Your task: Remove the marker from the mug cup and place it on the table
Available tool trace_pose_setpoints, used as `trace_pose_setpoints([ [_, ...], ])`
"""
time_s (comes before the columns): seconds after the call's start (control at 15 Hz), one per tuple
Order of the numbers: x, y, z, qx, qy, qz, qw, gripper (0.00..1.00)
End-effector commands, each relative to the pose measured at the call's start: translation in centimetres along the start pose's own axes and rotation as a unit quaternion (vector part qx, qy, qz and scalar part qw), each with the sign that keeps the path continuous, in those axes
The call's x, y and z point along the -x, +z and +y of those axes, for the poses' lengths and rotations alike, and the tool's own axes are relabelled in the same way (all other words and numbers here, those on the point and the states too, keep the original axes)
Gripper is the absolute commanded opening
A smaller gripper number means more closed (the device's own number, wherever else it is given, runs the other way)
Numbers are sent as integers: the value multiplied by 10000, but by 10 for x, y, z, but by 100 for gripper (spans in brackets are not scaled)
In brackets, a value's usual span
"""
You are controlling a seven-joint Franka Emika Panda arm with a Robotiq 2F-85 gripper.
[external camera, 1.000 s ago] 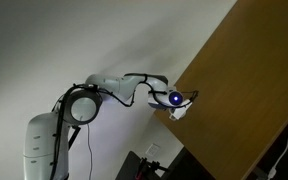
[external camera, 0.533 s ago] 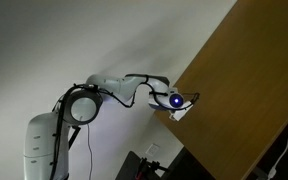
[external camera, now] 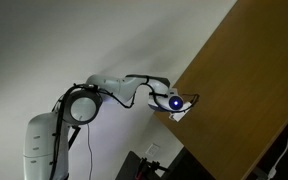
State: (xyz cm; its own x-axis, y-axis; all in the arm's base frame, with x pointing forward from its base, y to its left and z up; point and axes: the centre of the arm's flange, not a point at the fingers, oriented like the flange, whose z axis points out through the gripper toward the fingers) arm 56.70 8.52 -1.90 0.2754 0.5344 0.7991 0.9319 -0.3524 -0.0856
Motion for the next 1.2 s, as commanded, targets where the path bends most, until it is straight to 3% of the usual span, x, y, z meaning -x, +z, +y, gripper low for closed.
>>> trace_pose_setpoints([
  [0.0, -7, -6, -20, 122, -209, -81, 9997, 6],
  [0.6, -28, -35, -22, 447, -326, -63, 9984, 6],
  [1.13, -47, -64, -26, 502, -407, 108, 9979, 6],
])
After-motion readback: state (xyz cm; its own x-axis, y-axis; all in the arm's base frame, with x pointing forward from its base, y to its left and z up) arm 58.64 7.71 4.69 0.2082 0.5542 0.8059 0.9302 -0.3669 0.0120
